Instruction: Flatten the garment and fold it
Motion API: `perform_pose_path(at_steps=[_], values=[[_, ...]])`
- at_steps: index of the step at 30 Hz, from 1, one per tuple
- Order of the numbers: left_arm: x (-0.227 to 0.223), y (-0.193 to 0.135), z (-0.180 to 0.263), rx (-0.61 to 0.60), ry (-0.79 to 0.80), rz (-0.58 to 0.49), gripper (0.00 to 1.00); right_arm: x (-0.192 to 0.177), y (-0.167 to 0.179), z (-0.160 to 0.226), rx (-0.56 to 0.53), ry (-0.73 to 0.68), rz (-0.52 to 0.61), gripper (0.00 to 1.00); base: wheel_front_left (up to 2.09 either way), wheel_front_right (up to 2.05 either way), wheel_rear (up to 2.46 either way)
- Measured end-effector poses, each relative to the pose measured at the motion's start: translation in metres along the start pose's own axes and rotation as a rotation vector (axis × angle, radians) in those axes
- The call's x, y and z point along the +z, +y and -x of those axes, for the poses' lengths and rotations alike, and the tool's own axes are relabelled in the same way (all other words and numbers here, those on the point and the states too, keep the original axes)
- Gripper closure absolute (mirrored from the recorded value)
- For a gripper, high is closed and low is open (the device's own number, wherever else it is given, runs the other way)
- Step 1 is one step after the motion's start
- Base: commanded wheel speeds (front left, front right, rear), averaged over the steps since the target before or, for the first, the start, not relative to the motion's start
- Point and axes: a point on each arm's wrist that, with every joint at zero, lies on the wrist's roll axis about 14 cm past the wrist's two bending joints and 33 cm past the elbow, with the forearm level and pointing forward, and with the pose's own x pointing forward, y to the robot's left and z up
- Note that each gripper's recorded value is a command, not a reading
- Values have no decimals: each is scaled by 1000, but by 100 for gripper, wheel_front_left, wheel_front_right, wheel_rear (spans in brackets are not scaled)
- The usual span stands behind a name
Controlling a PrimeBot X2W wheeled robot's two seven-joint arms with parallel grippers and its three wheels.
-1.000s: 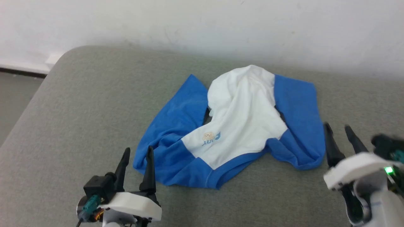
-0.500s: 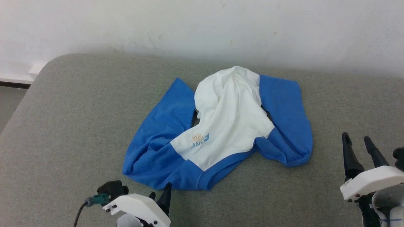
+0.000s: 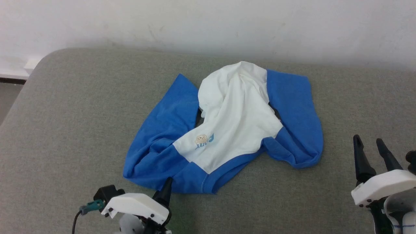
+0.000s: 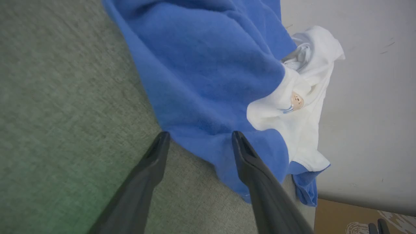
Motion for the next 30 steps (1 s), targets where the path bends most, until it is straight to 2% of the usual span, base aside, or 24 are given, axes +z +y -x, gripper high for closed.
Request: perform_pose_path(at_steps=[4,5,6,7,14,20,24,30], values=[[2,-1,-7,-4,-6,1,0,-2,0,-1,0,7,1,0,0,0,0],[2,-2,-9,-6,-6,1,25,-3,0,-2,0,8,2,0,0,0,0],[3,-2,-10,-9,-14,0,71,-4,0,-2,0,10,3,0,0,0,0],[3,-3,-12,-12,-14,-4,100,-4,0,-2,0,11,4,0,0,0,0],[2,-2,-14,-22,-37,-55,100,-10,14,-4,41,50,49,0,0,0,0],[12,-15,-10,-68,-92,-230,100,-60,57,4,165,328,102,0,0,0,0],[16,-21,-7,-79,-115,-308,100,-85,56,7,164,484,153,0,0,0,0],[15,-24,-5,-83,-114,-319,100,-88,42,-10,112,531,182,0,0,0,0]])
